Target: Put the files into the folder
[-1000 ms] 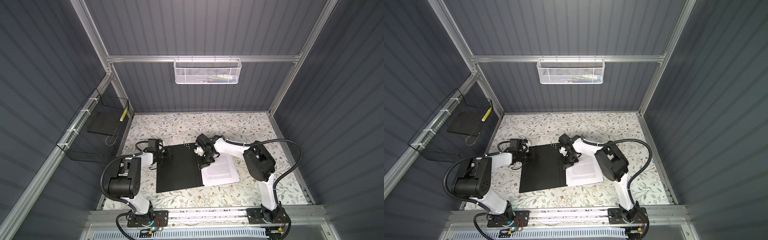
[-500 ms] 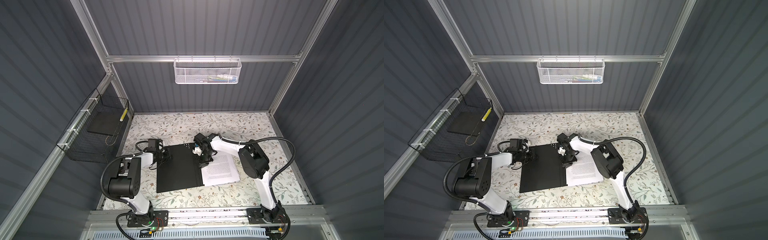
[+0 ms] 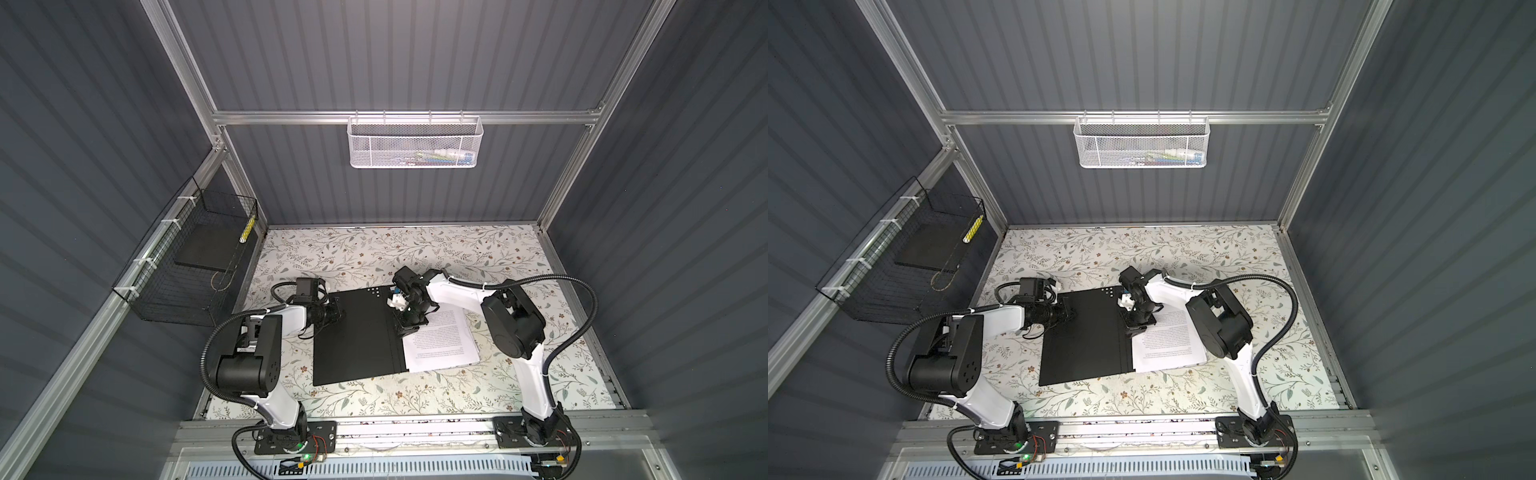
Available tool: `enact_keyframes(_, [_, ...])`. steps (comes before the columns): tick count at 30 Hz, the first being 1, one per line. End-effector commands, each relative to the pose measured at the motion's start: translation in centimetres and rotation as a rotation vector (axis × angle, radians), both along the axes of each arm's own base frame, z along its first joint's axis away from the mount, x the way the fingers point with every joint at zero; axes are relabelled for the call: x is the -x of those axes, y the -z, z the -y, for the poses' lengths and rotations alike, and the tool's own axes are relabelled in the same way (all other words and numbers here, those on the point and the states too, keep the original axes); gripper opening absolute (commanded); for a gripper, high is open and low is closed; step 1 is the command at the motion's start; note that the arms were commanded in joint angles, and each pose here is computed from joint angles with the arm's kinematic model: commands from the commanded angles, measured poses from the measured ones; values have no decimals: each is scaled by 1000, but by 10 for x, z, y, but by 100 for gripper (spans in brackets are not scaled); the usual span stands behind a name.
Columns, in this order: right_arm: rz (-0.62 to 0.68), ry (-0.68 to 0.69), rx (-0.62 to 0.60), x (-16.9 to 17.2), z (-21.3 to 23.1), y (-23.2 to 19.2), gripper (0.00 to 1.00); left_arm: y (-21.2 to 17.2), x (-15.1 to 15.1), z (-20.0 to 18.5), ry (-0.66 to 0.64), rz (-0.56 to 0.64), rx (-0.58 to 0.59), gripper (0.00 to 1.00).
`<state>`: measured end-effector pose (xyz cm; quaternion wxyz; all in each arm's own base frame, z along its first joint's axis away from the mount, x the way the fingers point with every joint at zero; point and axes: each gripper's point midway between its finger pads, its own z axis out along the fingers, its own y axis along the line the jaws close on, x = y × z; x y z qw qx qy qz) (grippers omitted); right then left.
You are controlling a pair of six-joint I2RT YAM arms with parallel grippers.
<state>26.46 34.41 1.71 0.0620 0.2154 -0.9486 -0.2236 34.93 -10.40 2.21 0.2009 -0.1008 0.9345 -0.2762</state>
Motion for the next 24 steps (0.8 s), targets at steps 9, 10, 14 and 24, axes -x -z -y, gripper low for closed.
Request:
enact_keyframes(9, [62,68,-77,-15,-5,-33,0,49,46,-19,-23,-207,-108,0])
enact_keyframes(10, [69,69,-78,-16,-5,-36,1,49,46,-19,-23,-206,-108,0])
enact_keyframes(14, [95,83,-91,-21,-4,-48,5,49,46,-19,-23,-206,-108,0])
enact_keyframes(24, [136,128,-82,-38,6,-55,27,47,43,-18,-22,-205,-105,0])
